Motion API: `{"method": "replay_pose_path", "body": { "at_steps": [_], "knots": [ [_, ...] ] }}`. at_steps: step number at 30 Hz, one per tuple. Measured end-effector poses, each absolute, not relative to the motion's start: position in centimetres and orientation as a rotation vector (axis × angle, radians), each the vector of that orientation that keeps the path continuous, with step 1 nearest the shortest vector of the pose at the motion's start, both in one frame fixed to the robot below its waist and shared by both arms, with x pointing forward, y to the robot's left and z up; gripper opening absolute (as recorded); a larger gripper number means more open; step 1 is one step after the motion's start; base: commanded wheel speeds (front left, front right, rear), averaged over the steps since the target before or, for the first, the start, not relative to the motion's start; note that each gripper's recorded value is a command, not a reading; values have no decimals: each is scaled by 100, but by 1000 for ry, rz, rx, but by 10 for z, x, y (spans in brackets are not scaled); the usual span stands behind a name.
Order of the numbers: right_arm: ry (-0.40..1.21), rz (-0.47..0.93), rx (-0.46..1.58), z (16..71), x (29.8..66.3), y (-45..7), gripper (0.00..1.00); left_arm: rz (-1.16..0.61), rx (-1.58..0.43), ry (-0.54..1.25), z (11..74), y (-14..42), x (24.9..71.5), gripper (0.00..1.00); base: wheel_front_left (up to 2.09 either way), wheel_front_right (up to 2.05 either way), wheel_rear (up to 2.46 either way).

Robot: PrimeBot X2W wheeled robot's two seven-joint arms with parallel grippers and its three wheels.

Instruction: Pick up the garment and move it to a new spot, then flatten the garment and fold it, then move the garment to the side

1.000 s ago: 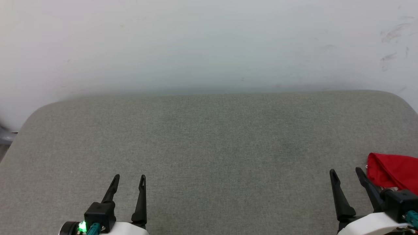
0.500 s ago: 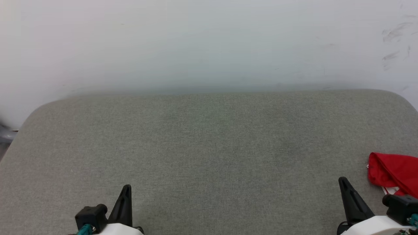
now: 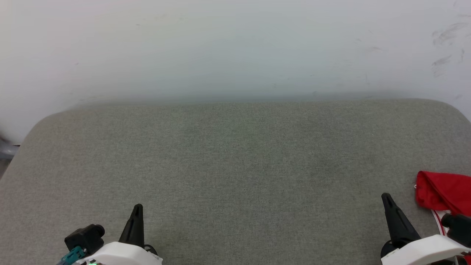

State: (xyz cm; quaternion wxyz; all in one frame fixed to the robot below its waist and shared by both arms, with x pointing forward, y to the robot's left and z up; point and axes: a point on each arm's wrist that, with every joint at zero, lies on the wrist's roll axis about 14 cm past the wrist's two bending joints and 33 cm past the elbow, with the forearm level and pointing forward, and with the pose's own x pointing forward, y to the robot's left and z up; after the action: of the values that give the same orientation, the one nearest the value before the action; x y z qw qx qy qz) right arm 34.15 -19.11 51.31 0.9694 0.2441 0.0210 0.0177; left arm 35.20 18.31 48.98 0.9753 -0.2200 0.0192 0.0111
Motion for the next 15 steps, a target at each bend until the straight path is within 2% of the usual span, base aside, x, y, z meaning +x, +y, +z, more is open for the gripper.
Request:
{"method": "replay_pose_path", "body": {
  "at_steps": [15],
  "knots": [
    [40, 27, 721, 511, 350, -193, 0, 51, -683, 64, 488, 189, 358, 0, 0, 0, 0]
  ]
}}
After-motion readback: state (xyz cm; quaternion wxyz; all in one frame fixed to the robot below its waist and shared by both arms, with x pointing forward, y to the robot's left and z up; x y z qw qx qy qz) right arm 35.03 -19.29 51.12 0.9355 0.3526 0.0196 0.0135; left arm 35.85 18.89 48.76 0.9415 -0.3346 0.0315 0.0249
